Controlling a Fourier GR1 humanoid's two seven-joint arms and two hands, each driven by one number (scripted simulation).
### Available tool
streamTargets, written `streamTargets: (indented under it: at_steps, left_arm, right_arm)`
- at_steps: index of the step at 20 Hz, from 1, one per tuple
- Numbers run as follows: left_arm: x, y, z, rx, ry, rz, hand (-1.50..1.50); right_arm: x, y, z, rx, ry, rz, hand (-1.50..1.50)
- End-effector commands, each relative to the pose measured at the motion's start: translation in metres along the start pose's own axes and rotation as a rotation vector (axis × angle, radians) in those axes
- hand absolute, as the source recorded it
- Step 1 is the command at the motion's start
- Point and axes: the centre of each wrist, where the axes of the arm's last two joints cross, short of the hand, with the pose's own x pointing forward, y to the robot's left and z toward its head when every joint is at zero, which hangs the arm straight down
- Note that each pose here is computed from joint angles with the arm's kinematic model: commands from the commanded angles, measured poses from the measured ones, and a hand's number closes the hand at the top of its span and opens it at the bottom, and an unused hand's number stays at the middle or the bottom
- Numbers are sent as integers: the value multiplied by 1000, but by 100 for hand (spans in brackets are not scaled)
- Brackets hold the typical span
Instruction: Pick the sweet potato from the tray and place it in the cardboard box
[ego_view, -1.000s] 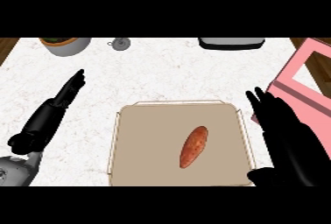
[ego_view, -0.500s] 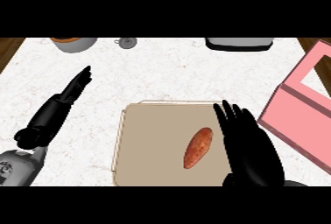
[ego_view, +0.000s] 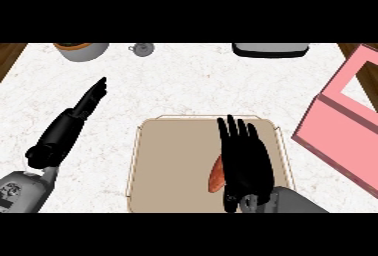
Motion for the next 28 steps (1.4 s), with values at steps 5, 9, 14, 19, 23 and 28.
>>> streamTargets:
  at_steps: [5, 9, 14, 19, 23, 28]
  left_arm:
    - [-11, 8, 5, 17, 1, -9, 0]
    - [3, 2, -4, 13, -1, 3, 0]
    - [-1, 7, -3, 20, 0, 3, 0]
    - [-8, 4, 3, 6, -2, -1, 0]
    - [3, 5, -2, -6, -29, 13, 0]
    - [-10, 5, -9, 13, -7, -7, 0]
  right_arm:
    - [46, 8, -15, -14, 285, 143, -150]
    - [67, 8, -16, -8, 293, 170, -150]
    - [60, 23, -23, 22, 359, 190, -150]
    - [57, 18, -30, 24, 393, 207, -150]
    - [56, 28, -41, 55, 383, 186, -150]
    - [53, 39, -27, 64, 362, 184, -150]
